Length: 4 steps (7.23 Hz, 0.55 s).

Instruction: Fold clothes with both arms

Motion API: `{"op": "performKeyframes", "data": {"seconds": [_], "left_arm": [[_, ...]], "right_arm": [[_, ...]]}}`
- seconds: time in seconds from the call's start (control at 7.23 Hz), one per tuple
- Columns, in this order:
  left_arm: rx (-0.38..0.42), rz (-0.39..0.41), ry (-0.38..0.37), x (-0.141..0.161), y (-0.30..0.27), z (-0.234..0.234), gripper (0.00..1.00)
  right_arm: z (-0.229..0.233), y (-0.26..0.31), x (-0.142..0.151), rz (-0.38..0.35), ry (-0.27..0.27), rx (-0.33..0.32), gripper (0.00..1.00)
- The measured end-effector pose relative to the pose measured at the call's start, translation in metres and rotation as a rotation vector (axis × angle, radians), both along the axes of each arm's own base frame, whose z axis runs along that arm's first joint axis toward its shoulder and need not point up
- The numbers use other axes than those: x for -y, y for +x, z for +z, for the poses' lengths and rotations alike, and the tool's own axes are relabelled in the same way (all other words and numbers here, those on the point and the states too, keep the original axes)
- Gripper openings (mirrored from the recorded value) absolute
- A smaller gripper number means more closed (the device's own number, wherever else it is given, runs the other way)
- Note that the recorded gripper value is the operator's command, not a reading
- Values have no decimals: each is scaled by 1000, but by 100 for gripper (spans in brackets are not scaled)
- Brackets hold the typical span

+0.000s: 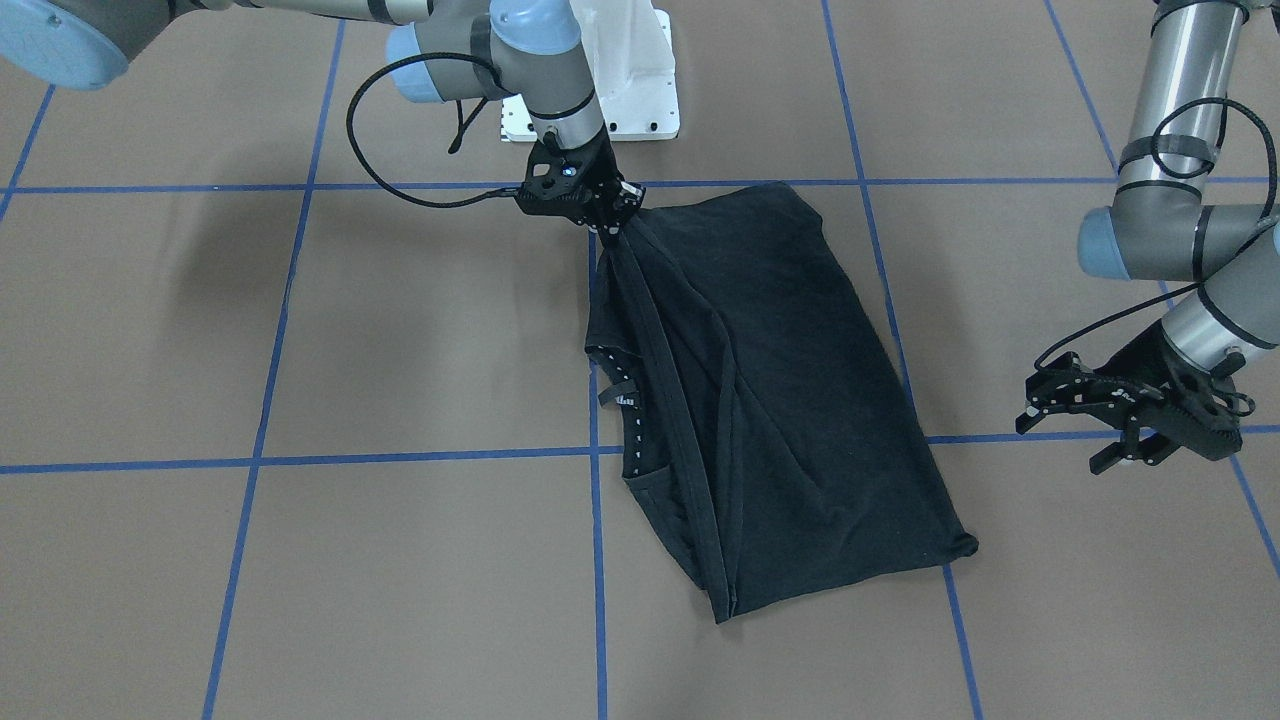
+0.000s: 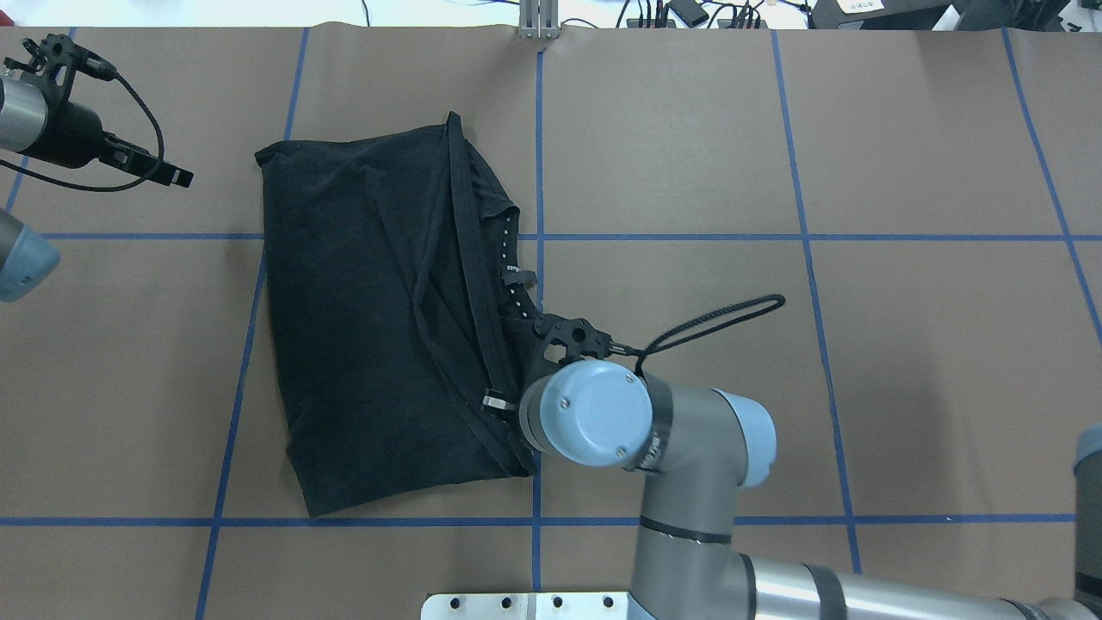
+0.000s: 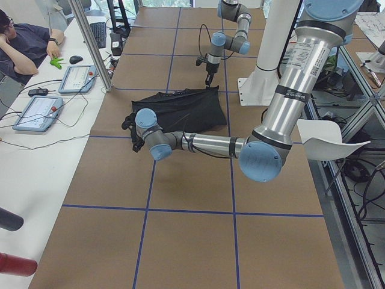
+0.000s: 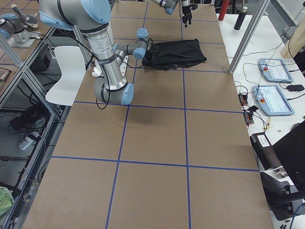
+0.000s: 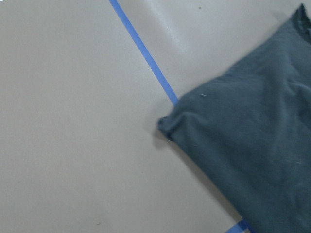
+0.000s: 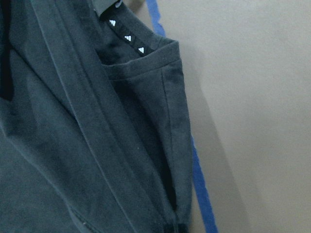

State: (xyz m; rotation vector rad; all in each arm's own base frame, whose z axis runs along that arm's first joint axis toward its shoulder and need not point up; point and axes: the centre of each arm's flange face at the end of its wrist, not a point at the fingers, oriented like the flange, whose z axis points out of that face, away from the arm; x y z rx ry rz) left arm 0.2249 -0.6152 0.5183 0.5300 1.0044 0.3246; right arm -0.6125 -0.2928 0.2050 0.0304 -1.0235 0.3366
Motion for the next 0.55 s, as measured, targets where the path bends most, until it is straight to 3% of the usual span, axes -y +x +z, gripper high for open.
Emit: {"op": "performKeyframes", "data": {"seconds": [0.14, 0.41, 0.55], "left_arm": [[-3, 0, -4, -1, 2, -1, 100], [-7, 3, -9, -2, 6, -3, 100], [-8, 5, -11, -3, 8, -3, 100]], "right_arm": [[5, 7, -20, 6, 0, -3, 0], [3, 7, -38, 17, -12, -22, 99], [4, 9, -33, 28, -12, -30, 100]]}}
